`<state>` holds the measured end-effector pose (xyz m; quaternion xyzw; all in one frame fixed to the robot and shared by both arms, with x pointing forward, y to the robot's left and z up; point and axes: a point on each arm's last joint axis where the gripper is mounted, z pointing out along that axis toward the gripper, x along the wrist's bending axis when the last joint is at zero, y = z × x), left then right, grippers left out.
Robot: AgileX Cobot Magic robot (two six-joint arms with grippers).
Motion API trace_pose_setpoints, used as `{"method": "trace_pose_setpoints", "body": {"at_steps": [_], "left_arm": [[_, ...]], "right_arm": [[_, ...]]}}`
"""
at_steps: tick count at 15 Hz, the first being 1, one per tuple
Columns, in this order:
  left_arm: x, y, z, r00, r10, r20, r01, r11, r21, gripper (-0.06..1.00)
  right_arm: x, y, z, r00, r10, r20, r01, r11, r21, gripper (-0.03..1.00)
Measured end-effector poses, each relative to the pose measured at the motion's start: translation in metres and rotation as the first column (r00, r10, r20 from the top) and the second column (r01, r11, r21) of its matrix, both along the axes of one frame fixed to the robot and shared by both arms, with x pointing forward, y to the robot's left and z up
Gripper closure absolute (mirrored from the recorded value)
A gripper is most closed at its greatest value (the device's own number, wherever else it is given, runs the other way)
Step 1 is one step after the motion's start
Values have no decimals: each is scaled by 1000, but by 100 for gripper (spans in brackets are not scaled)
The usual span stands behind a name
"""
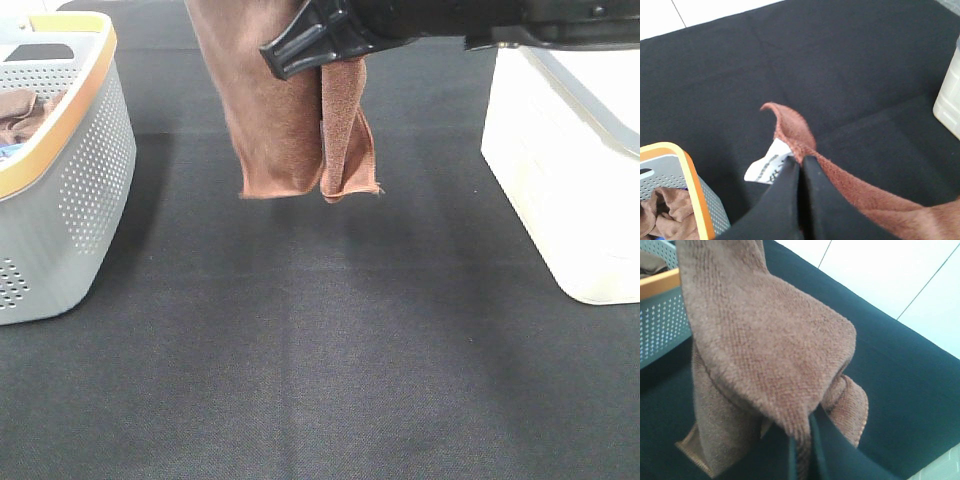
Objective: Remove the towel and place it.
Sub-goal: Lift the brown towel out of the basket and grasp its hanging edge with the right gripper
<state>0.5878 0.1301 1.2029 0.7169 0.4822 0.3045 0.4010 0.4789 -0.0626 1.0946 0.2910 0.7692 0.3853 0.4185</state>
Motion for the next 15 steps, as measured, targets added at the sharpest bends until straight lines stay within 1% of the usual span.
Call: {"method": "trace_pose_setpoints", "body": {"at_steps": [2, 3, 5, 7, 8, 10, 12, 13, 15], "left_arm": [[9, -3, -9, 1000, 3, 2, -3, 999, 34, 94], [9, -3, -9, 1000, 3, 2, -3, 999, 34, 94], [18, -7, -13, 998, -8, 56, 6, 999, 47, 94], [28, -12, -13, 986, -35, 160, 25, 998, 64, 94], [31, -14, -14, 982, -44, 185, 31, 997, 70, 94], [40, -14, -19, 975, -50, 216, 35, 997, 72, 94], [49, -4, -22, 974, -14, 226, 4, 999, 43, 94], [53, 3, -22, 976, 21, 216, -25, 1000, 14, 94], [51, 3, -20, 977, 28, 213, -27, 1000, -7, 94]], "right_arm": [[2, -2, 1, 999, -16, 37, 18, 999, -48, 96], [2, -2, 1, 999, -16, 37, 18, 999, -48, 96], [8, 0, 1, 990, -5, 139, 26, 988, -151, 96], [22, 10, -2, 964, 8, 265, 65, 962, -267, 96], [29, 16, -7, 959, -1, 285, 87, 954, -288, 96], [42, 25, -18, 957, -19, 291, 110, 947, -301, 97], [65, 21, -36, 963, -70, 260, 152, 939, -309, 97], [79, 10, -46, 967, -129, 220, 191, 938, -289, 97], [81, 8, -50, 979, -147, 145, 177, 959, -223, 97]]}}
